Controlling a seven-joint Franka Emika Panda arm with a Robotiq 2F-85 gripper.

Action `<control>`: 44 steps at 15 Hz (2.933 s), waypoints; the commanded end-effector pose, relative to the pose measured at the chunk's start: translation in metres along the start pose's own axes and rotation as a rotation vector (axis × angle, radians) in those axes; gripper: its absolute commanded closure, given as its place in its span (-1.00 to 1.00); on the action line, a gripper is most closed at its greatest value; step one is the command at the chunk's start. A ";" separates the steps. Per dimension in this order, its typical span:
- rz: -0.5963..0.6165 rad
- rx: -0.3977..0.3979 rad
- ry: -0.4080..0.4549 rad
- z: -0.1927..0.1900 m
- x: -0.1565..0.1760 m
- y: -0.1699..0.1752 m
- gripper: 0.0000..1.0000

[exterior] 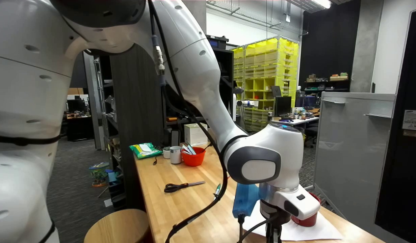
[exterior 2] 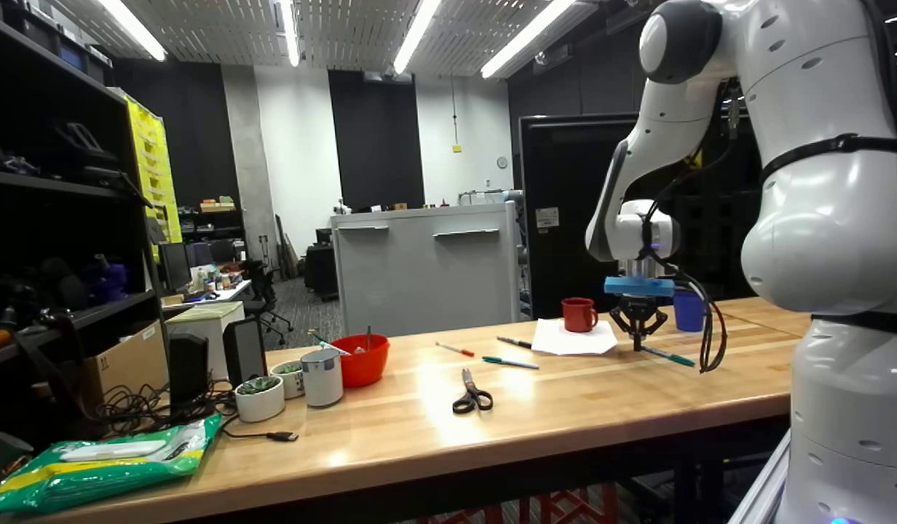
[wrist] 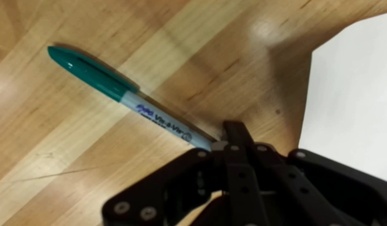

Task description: Move the left green marker to the right, then turn it to the right

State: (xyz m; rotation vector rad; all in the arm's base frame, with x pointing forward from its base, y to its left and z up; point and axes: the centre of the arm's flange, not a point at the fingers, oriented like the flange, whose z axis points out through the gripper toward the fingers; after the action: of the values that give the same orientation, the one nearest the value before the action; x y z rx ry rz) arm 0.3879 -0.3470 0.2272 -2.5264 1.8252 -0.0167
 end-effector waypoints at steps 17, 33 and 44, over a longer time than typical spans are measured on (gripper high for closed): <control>0.012 0.001 0.044 0.009 0.022 0.023 1.00; -0.147 -0.025 0.281 -0.063 -0.009 0.037 1.00; -0.552 0.031 0.202 -0.167 -0.126 0.047 0.24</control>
State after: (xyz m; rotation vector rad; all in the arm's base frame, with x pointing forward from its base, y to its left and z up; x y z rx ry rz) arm 0.3301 -0.2898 0.3434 -2.9747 1.2422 -0.3281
